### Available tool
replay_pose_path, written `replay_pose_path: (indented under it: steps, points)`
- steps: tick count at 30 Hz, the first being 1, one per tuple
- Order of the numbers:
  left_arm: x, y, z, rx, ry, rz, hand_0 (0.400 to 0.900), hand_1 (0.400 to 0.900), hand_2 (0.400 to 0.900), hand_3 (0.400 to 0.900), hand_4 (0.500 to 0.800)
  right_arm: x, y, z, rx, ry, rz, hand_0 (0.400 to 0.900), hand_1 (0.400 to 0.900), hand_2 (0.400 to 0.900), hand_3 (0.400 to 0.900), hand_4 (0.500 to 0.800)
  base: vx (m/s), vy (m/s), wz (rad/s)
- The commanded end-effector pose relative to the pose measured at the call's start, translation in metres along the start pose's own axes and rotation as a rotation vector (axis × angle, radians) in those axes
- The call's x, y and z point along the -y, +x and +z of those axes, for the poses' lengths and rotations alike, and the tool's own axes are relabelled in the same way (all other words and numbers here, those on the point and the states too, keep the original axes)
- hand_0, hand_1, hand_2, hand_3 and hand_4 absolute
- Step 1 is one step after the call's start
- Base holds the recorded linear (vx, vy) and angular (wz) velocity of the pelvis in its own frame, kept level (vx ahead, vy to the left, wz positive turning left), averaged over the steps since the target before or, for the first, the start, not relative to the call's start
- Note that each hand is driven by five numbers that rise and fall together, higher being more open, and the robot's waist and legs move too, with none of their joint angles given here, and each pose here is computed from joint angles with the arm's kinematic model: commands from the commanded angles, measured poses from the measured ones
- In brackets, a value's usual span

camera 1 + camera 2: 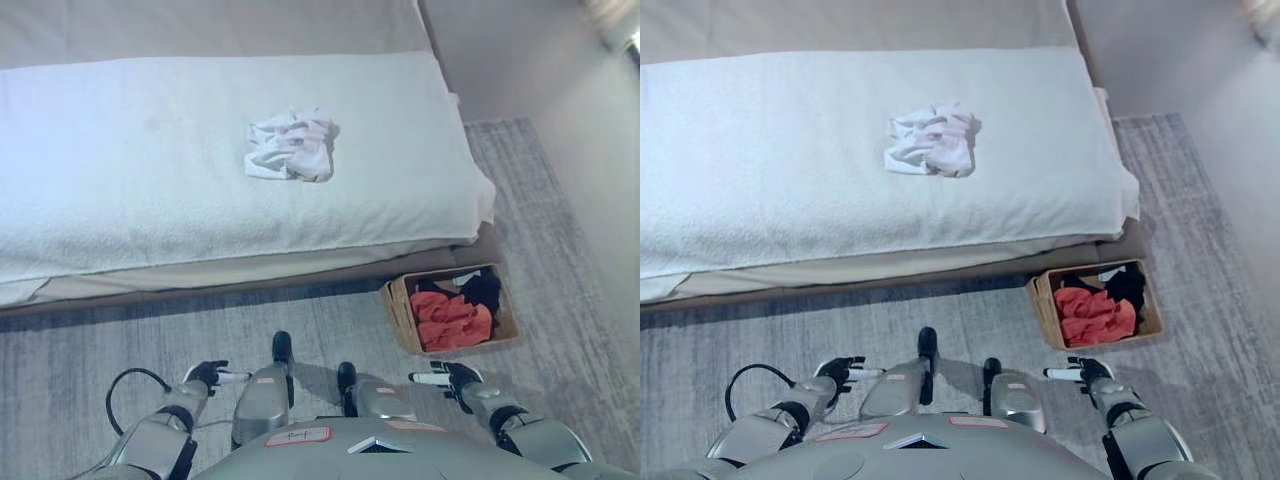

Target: Put the clothes on the bed into the basket.

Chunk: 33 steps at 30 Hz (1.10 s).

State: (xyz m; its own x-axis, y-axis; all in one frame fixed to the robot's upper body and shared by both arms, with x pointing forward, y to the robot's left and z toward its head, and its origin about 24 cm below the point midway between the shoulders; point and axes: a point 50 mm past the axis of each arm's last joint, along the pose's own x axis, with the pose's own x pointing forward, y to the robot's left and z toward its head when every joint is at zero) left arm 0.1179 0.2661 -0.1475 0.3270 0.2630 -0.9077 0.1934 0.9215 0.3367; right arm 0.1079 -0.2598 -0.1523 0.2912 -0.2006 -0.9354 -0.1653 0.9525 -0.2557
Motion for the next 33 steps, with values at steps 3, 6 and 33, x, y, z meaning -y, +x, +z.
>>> replay_pose_path:
  steps: [3, 6, 33]
  points:
    - [-0.033, -0.001, 0.011, 0.031, -0.039, 0.089, 0.900, 0.900, 0.900, 0.900, 0.800, 0.013, -0.001, 0.009, 0.025, -0.050, -0.043, 0.900, 0.900, 0.900, 0.900, 0.800, 0.151, 0.097, 0.23]
    - [-0.033, -0.001, 0.015, 0.040, -0.034, 0.091, 0.900, 0.900, 0.900, 0.900, 0.800, 0.021, -0.002, 0.026, 0.074, -0.066, -0.066, 0.900, 0.900, 0.900, 0.900, 0.800, 0.120, 0.001, 0.24]
    - [-0.003, 0.001, 0.011, 0.030, -0.002, 0.009, 0.900, 0.900, 0.900, 0.900, 0.800, 0.131, -0.208, 0.348, 1.020, -0.503, -0.635, 0.900, 0.900, 0.900, 0.900, 0.800, 0.067, -0.119, 0.19]
